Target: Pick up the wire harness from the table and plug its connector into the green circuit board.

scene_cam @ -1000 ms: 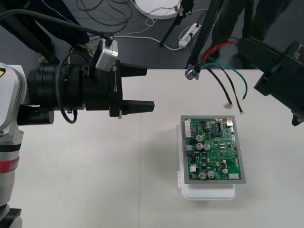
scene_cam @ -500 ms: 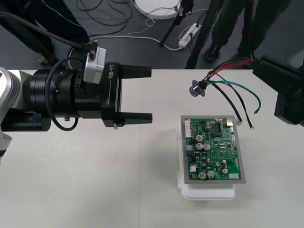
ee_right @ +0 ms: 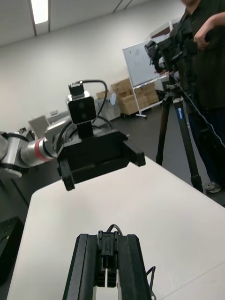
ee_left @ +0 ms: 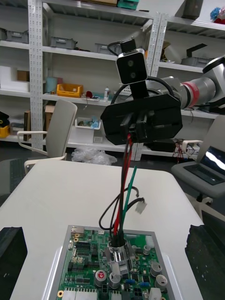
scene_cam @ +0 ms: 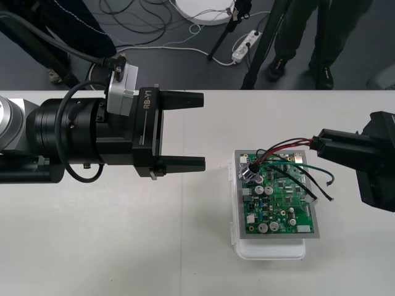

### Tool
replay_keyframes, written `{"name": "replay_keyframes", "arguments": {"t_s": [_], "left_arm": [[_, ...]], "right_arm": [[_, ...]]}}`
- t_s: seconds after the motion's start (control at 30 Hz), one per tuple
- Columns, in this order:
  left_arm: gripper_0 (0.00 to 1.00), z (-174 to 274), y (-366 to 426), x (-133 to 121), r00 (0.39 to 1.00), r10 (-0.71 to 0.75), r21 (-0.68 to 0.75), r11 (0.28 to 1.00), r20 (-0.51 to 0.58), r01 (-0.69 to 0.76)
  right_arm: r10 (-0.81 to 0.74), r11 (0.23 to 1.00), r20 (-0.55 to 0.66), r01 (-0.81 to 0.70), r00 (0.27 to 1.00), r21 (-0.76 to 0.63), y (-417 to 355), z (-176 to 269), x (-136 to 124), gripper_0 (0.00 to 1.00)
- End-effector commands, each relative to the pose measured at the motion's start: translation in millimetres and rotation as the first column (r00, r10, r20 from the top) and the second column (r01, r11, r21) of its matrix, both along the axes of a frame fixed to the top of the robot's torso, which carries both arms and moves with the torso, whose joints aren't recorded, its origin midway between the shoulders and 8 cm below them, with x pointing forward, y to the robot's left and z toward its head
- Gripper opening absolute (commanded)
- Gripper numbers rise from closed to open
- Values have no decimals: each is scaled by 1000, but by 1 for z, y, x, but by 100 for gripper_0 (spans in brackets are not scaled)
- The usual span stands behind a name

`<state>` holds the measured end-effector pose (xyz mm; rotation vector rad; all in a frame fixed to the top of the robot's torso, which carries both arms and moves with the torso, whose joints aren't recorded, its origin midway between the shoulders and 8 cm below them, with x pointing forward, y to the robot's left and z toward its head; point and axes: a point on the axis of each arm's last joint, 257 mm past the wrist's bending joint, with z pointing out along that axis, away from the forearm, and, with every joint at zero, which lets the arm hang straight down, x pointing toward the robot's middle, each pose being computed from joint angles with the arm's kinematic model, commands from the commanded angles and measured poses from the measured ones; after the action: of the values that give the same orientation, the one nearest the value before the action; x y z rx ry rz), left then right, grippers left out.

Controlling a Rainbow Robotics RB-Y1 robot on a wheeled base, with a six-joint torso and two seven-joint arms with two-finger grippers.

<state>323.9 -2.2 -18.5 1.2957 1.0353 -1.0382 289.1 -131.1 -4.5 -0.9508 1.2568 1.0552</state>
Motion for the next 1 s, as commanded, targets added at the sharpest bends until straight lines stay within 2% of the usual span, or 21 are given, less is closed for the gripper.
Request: {"name": "replay_keyframes", "arguments": {"t_s": [0.03,0.27,0.5,0.67,1.0], "left_arm": [[100,17,-5,4,996,27,-9,1000,88,-26],[100,24,-20,1,997,12,-26,1000,76,-11],[100,27,-38,-2,999,2,-52,999,48,0],[100,32,-51,-7,999,-14,-82,996,33,17],[100,40,-64,-12,999,-34,-98,995,31,36]], "right_arm": [[37,999,54,-35,998,-42,7,16,-2,0],[66,996,145,-57,987,-64,15,19,-1,0],[150,985,144,-134,978,-112,20,15,-6,0],[180,982,168,-168,969,-84,31,25,-7,0],[159,987,221,-153,962,-45,38,36,6,0]]}}
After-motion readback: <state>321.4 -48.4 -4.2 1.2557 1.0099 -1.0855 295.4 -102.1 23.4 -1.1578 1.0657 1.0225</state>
